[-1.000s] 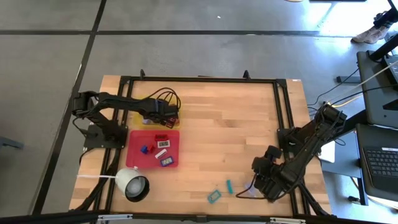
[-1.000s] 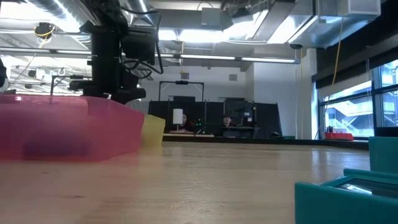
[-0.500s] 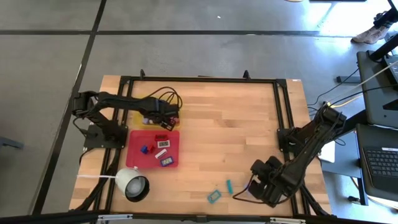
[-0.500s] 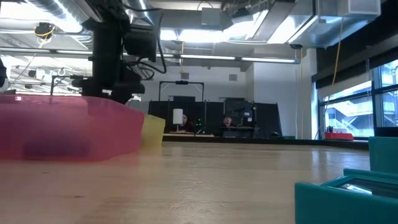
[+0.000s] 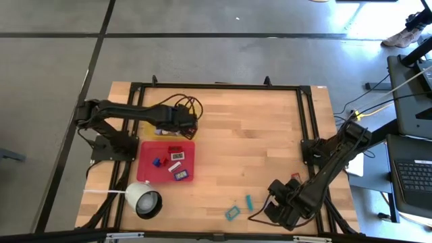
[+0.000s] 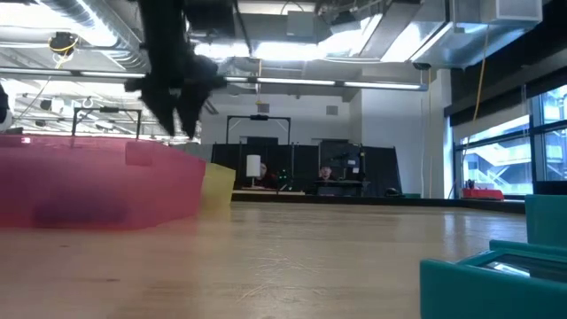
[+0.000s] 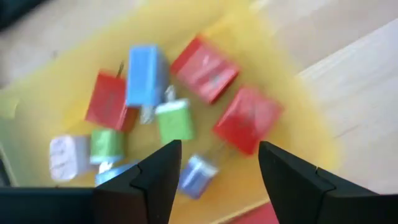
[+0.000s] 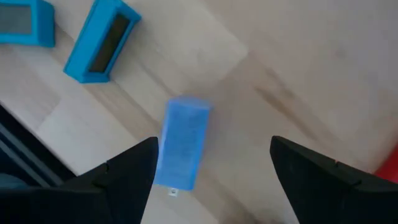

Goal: Pick & Place Office items
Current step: Put the blue charger adapter into the yellow bin

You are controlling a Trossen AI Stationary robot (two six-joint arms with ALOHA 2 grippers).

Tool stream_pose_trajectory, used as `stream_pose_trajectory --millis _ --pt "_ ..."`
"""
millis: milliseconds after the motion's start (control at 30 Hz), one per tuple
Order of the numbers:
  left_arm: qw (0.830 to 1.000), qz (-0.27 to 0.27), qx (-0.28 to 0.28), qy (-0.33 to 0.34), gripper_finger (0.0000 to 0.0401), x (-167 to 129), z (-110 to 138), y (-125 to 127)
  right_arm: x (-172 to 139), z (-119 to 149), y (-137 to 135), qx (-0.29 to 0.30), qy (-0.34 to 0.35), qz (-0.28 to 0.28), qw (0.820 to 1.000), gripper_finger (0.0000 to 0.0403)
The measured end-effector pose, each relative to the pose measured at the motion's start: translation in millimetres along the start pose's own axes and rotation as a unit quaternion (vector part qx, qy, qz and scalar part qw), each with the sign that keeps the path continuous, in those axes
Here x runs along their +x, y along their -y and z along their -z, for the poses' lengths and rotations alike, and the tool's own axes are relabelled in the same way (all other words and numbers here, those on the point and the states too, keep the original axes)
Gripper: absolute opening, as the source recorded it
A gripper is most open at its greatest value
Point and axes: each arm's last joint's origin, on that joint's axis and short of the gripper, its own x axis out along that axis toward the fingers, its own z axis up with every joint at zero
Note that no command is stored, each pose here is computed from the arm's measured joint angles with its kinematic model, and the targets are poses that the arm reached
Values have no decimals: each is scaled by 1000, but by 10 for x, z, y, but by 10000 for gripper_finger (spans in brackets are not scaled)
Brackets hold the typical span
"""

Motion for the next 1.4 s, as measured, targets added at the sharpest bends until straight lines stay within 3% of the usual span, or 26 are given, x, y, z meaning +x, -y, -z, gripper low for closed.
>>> stream_pose_trajectory --millis 200,433,700,867,1000,1233,1400 --pt "989 66 0 134 200 -487 155 254 161 50 -94 1 -5 -9 1000 311" --pt "943 167 38 287 194 -971 618 604 412 110 -117 -21 -6 30 999 303" --pt "887 170 9 430 192 -1136 1153 915 480 128 -121 -34 -8 40 999 203" --pt "877 175 -5 447 193 -1123 1251 1014 479 132 -122 -56 -6 39 998 117" --pt "879 192 -10 436 192 -1078 1278 1106 479 104 -129 -96 38 34 994 116" --pt "891 210 95 390 192 -894 1403 1322 474 -100 -167 -126 189 30 973 116" --pt "871 208 206 394 192 -797 1478 1500 483 -300 -284 -189 277 21 942 116"
